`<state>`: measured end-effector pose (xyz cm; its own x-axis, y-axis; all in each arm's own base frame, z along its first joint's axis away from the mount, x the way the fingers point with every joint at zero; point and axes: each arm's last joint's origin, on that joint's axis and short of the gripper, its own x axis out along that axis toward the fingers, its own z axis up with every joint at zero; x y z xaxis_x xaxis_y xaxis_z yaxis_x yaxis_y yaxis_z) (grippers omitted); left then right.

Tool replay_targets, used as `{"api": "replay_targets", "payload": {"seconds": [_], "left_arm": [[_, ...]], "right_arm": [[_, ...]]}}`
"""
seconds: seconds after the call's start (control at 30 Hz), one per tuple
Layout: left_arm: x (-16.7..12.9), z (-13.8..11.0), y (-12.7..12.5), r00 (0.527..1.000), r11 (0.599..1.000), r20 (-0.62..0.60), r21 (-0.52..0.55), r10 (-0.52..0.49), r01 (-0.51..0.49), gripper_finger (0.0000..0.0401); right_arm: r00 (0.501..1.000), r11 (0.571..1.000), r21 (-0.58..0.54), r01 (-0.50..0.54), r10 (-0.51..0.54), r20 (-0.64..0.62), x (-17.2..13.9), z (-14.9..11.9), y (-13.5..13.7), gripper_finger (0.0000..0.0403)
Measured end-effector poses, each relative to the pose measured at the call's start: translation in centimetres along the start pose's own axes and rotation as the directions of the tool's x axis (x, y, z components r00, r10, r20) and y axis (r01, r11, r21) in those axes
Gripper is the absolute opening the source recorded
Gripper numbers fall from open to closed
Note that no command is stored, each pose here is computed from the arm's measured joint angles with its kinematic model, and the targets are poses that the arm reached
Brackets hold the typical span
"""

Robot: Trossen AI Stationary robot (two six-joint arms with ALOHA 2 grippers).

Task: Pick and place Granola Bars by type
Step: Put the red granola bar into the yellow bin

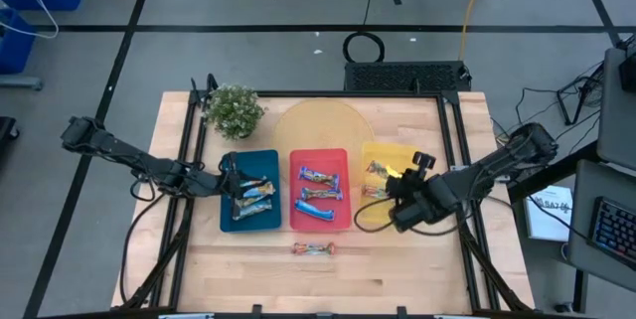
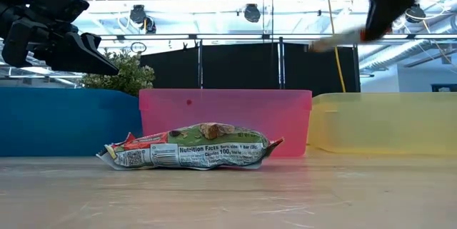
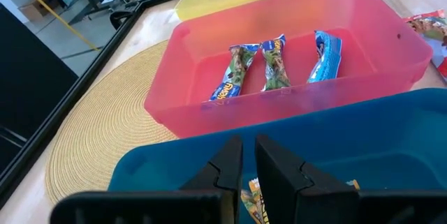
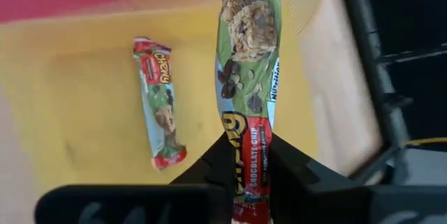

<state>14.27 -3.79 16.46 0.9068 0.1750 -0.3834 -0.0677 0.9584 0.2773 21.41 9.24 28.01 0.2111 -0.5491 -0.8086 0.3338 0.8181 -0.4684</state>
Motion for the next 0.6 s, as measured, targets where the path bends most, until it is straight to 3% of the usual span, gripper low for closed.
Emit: {"api": "replay_targets", "payload": {"seconds": [0.23, 0.6], "left_arm": [[0.0, 0.1, 0.0, 1.0, 1.0, 0.005, -0.002, 0.0, 0.0, 0.0049], [0.0, 0.1, 0.0, 1.0, 1.0, 0.008, 0.004, 0.0, 0.0, 0.0049]], "right_arm": [[0.996, 0.995, -0.049, -0.087, 0.085, -0.037, 6.1, -2.0, 0.4, 0.004], [0.976, 0.99, -0.082, -0.118, 0.101, -0.191, 13.2, -4.5, -1.1, 0.004]]}}
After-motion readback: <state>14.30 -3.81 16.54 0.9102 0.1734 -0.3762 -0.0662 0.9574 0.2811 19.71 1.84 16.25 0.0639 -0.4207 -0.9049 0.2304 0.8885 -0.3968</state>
